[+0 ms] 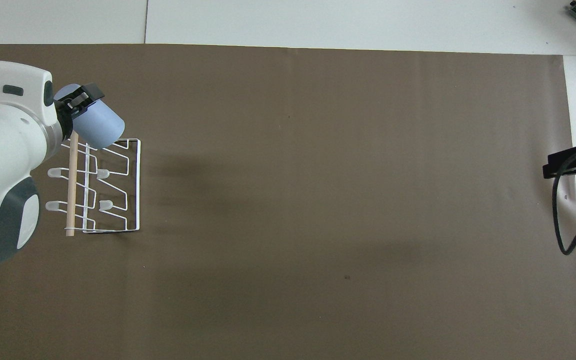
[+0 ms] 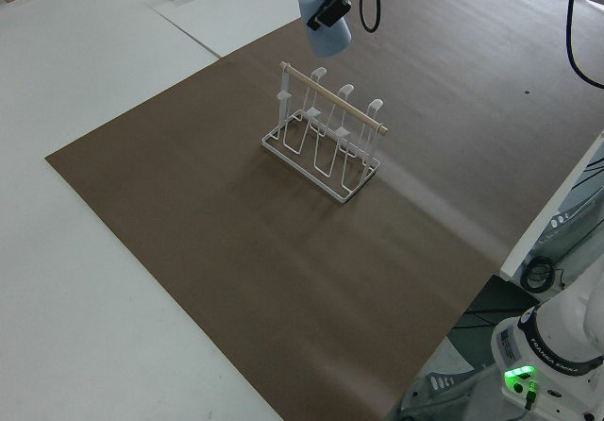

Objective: Hang cup on cup holder
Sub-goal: 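Move the cup with the left gripper above the wire rack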

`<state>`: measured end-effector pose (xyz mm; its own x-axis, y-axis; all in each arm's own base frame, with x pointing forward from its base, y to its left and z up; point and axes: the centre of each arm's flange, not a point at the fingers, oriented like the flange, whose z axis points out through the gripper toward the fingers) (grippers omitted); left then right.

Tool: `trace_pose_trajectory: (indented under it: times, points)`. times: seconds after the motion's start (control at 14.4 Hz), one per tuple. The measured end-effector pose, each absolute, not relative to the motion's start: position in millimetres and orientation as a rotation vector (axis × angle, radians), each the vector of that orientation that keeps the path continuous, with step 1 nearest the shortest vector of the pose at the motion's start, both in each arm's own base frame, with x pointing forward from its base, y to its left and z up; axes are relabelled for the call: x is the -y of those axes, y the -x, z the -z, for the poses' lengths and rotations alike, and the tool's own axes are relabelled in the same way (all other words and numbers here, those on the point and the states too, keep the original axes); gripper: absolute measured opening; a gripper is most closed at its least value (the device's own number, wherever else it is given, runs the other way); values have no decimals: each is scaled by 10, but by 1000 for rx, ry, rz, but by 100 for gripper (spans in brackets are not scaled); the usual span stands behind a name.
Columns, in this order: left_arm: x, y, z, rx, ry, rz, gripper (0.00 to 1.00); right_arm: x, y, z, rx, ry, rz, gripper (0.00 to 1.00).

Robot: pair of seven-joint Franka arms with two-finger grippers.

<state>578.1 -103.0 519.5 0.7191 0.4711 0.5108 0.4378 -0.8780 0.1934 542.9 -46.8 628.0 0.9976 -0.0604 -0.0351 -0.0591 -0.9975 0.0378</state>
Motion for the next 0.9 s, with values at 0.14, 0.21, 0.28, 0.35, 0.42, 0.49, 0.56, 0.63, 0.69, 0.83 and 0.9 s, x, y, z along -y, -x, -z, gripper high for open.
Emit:
trace_pose_trajectory:
  times: [0.14,0.21,0.28,0.35,0.42,0.49,0.56,0.63,0.69,0.83,0.9]
  points:
    - [1038,-5774,-5063,-737,-2861,-875,77,469,-5427,-6276,93,-3103,58,100]
    - [1036,-5776,-5025,-728,-2870,-876,77,470,-5426,-6277,93,-3103,57,100]
    - [1032,-5778,-5006,-720,-2877,-881,77,473,-5425,-6278,94,-3103,57,100]
    - [1019,-5779,-4995,-719,-2881,-883,77,478,-5424,-6280,96,-3103,56,100]
    - [1003,-5777,-4979,-717,-2888,-884,77,481,-5424,-6282,97,-3103,54,100]
    - [990,-5772,-4957,-709,-2900,-888,77,480,-5426,-6287,96,-3103,49,100]
    - [985,-5762,-4924,-697,-2915,-890,77,481,-5426,-6290,96,-3103,47,100]
    - [986,-5753,-4896,-690,-2923,-889,77,481,-5425,-6292,96,-3103,46,100]
    - [987,-5747,-4878,-686,-2927,-887,77,481,-5424,-6293,97,-3103,46,100]
    - [987,-5737,-4849,-682,-2933,-884,77,481,-5423,-6295,97,-3103,45,100]
    - [988,-5733,-4836,-678,-2937,-884,77,481,-5423,-6296,97,-3103,45,100]
